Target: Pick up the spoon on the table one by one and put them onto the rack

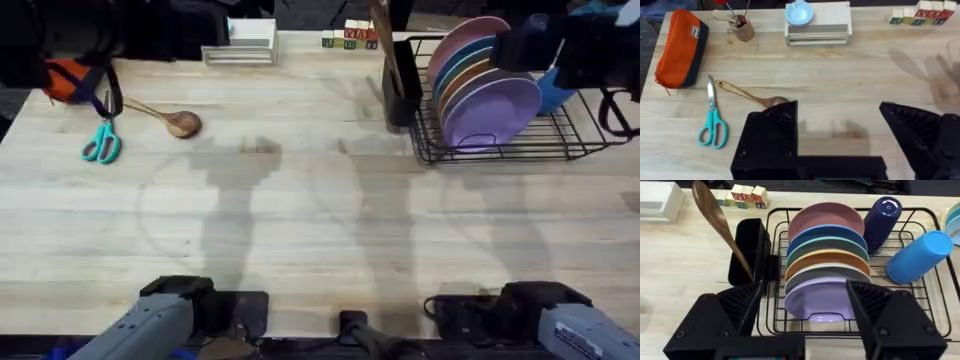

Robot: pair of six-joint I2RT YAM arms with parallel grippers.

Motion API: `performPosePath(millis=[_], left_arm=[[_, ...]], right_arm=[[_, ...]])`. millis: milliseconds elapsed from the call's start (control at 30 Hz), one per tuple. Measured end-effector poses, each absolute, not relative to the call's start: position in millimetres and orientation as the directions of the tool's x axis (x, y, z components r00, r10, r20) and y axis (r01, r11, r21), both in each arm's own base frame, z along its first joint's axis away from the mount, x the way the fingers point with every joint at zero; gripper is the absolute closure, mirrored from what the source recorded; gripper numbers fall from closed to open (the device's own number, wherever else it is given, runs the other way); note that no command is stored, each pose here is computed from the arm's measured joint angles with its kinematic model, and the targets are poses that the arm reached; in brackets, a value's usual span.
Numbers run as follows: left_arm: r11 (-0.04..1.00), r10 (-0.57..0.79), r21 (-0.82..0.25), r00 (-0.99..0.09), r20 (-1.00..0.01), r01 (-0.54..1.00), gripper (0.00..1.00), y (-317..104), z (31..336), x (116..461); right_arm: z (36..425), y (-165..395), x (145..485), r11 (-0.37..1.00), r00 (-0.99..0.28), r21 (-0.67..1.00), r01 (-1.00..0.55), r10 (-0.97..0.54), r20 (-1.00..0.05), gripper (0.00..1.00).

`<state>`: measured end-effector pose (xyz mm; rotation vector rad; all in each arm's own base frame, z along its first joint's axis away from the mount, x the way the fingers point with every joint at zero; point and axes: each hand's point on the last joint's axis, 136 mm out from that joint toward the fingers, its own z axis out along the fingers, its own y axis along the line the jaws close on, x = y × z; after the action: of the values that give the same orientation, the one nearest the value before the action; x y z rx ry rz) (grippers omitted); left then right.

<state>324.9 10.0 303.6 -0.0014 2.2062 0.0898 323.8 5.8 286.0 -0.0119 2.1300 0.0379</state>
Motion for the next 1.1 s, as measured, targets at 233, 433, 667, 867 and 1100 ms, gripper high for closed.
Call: performPosePath(millis=[233,433,667,867,1100], left_arm=[[0.982,0.182,0.174,-0.621,-0.763,0.074,0.010,13,296,319],[0.969,0.240,0.227,-0.623,-0.745,0.101,0.010,42,295,316],[0.939,0.337,0.300,-0.603,-0.722,0.166,0.007,77,294,311],[0.934,0.347,0.303,-0.672,-0.654,0.188,0.008,121,256,329],[0.891,0.448,0.351,-0.682,-0.578,0.288,0.010,136,230,340]], right_arm=[[286,6,324,0.999,-0.531,0.023,-0.024,0.007,-0.847,0.008],[286,6,324,0.999,-0.532,0.022,-0.024,0.006,-0.847,0.008],[286,6,324,0.999,-0.532,0.023,-0.024,0.007,-0.847,0.008],[286,6,324,0.999,-0.532,0.023,-0.024,0.007,-0.846,0.008],[286,6,324,0.999,-0.532,0.023,-0.024,0.007,-0.846,0.008]])
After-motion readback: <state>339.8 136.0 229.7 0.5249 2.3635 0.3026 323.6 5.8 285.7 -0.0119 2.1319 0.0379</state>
